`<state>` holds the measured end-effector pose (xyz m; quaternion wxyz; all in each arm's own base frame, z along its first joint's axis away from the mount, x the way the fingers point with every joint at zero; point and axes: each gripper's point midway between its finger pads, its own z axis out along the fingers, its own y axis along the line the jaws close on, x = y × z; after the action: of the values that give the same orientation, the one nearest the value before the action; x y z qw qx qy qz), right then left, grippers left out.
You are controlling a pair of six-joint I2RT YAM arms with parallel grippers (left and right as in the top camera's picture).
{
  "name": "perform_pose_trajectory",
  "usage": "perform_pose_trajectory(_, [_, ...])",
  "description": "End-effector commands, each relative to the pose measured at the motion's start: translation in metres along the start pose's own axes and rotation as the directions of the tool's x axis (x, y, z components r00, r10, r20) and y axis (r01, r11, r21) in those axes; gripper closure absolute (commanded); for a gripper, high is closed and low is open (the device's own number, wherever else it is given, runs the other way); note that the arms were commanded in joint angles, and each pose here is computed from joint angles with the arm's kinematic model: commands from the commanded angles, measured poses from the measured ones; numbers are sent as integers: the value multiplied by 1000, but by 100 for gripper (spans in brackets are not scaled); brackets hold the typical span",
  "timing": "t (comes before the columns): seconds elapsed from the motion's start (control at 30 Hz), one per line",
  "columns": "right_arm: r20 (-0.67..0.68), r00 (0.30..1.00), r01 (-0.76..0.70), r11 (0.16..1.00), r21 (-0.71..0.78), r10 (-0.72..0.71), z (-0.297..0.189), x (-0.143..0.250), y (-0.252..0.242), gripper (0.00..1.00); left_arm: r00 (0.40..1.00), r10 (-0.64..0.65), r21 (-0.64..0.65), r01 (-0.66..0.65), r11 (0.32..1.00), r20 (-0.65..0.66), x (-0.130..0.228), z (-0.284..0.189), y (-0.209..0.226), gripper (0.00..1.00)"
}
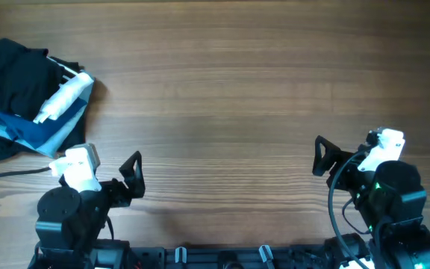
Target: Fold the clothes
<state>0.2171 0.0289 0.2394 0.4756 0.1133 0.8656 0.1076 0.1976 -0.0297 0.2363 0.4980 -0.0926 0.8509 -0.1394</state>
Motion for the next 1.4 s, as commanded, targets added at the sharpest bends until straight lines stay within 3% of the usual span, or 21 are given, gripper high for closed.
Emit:
perform_pose_trajectory(0.0, [-16, 1000, -5, 999, 33, 6, 6, 4, -5, 0, 1000, -15, -23, 14, 1000, -23, 8, 1, 5, 0])
perform_pose_trajectory(0.27, [0, 1000, 3, 999, 37, -3, 1, 3, -8, 0, 998, -17, -36, 15, 999, -55, 16, 0, 8, 0])
perform_pose_trajectory(0.37, [59, 997, 52, 999, 5, -52, -3, 1, -10, 0, 998, -17, -36, 15, 999, -55, 16, 0, 8, 0])
perform_pose_trajectory(0.5, [238, 961, 171, 980, -102, -143, 1, 6, -5, 0, 998, -17, -36, 15, 999, -55, 16, 0, 8, 0])
perform_pose_trajectory(0.63, [466, 876, 211, 968, -137, -125, 5, 6, -6, 0, 998, -17, -36, 15, 999, -55, 16, 0, 8, 0])
perform_pose_trajectory(0.83, [637, 750, 322, 940, -114, -180, 27, 2, -4, 0, 998, -17, -36, 15, 999, -55, 16, 0, 8, 0])
perform_pose_trajectory(0.9, [622, 761, 329, 936, -128, -182, 38, 14, -5, 0, 998, -17, -36, 15, 999, -55, 16, 0, 8, 0])
perform_pose_trajectory(0.97, [528, 829, 305, 941, -149, -185, 54, 35, -11, 0, 998, -17, -36, 15, 999, -55, 16, 0, 8, 0])
perform_pose_trajectory(1.37, [513, 838, 300, 943, -145, -187, 57, 38, -12, 0, 998, -17, -36, 15, 999, -55, 16, 0, 8, 0])
